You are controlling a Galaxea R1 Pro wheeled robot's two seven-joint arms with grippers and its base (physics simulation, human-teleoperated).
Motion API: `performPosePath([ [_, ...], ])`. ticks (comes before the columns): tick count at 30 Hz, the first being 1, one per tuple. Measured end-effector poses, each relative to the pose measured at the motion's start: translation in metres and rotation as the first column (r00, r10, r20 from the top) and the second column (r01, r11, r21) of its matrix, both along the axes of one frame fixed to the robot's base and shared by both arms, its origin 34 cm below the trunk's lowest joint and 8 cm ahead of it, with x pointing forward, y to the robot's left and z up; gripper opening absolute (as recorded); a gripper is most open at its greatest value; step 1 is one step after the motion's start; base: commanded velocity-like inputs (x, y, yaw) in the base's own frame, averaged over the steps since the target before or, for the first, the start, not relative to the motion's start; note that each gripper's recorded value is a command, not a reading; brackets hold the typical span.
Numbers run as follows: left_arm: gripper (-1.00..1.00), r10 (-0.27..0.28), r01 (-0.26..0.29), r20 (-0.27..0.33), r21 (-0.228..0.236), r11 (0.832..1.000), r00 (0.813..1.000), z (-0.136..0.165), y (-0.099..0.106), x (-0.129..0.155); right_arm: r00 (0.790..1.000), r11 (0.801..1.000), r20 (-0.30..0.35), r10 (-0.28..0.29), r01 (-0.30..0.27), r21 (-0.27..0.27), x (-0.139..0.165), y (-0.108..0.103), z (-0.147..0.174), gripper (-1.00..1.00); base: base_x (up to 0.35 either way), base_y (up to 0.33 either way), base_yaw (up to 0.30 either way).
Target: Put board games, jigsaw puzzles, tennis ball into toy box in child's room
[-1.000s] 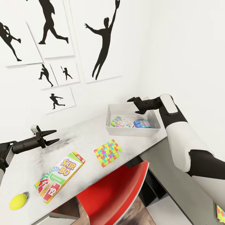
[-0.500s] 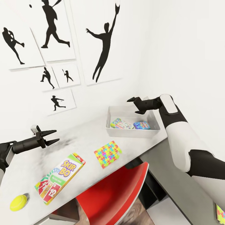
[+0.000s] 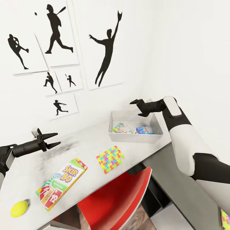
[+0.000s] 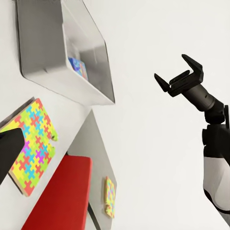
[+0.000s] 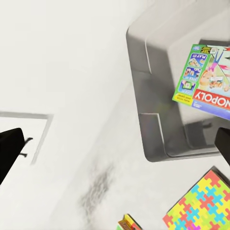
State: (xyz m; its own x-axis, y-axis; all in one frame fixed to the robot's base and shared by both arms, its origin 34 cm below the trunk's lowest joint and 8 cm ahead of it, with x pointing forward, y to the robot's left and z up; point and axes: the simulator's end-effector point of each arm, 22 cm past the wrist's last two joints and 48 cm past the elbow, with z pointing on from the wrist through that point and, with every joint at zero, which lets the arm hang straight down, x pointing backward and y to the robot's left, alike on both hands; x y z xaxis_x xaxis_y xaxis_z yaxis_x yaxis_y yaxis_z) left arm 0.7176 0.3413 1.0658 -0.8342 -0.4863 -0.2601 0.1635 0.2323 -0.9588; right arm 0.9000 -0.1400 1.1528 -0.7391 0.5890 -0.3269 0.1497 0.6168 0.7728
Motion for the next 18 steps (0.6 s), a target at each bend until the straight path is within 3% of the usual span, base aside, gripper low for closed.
performPosePath([
  [18,1.00,0.000,0.000,0.029,0.000,1.000,1.000,0.018,0.000,-0.002,1.000,1.000,0.030,0.000,0.000,0.000,-0.005,0.000,0.024,1.00,0.000,0.000,0.000],
])
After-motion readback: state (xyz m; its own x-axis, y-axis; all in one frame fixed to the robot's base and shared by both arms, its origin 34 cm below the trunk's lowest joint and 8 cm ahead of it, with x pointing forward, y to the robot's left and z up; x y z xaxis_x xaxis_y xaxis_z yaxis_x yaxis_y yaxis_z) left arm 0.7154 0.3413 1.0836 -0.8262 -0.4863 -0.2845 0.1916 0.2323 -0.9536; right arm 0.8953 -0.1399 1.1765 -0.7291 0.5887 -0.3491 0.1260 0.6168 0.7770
